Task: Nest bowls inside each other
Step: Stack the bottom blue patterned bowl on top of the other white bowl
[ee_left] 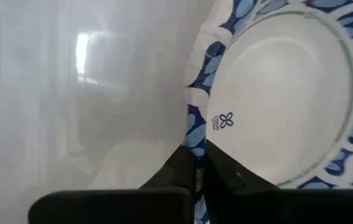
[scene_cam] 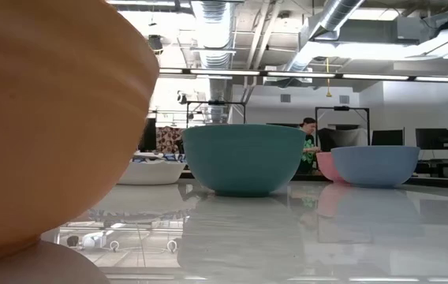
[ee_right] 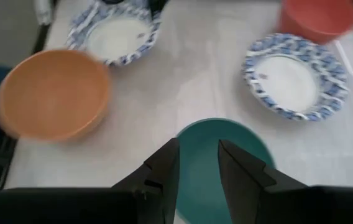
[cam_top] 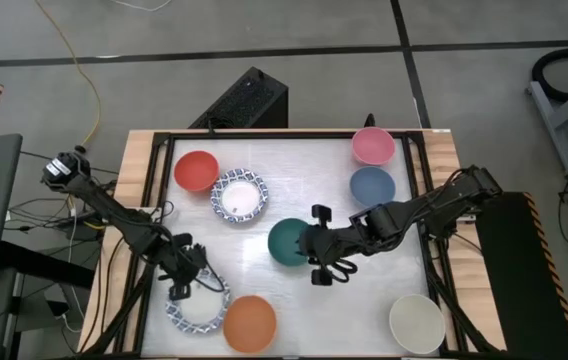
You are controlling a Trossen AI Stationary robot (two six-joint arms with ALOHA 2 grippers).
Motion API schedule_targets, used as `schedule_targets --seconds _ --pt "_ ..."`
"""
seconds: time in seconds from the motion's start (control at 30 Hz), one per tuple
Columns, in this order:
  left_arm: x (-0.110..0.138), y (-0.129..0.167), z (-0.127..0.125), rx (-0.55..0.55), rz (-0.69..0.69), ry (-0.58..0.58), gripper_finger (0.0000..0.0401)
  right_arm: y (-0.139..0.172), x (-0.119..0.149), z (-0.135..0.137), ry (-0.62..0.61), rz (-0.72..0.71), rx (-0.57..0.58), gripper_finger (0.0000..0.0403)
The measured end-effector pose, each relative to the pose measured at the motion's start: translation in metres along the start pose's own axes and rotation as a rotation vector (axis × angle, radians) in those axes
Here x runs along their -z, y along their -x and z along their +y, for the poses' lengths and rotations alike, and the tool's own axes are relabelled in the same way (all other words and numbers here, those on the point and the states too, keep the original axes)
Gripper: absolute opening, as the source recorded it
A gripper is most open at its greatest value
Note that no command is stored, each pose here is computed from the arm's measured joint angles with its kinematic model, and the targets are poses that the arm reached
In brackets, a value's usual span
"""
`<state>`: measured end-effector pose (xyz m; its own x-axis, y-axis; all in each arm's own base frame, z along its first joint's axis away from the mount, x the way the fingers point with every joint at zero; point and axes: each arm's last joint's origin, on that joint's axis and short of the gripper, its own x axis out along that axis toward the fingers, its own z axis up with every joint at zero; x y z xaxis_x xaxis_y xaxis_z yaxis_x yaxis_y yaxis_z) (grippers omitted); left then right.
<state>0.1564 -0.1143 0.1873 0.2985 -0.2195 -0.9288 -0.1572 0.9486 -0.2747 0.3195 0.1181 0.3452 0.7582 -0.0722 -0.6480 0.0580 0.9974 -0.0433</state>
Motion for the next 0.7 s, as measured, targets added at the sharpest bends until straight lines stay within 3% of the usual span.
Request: schedule_targets --seconds 0.17,0.43,0.7 --pt "-0.014 0.015 -0.002 -0.042 -0.057 0.040 0.0000 -0.002 -0.002 -0.007 -0.086 -0.019 0.077 0.0130" --pt "-0.021 0.042 0.009 -0.299 -0.083 0.174 0.0000 -0.006 -0.001 -0.024 -0.152 0.002 0.175 0.0130" --pt "-0.027 0.068 0.018 -0.247 -0.192 0.291 0.0000 -0.008 0.005 -0.038 -0.186 0.065 0.274 0.0130"
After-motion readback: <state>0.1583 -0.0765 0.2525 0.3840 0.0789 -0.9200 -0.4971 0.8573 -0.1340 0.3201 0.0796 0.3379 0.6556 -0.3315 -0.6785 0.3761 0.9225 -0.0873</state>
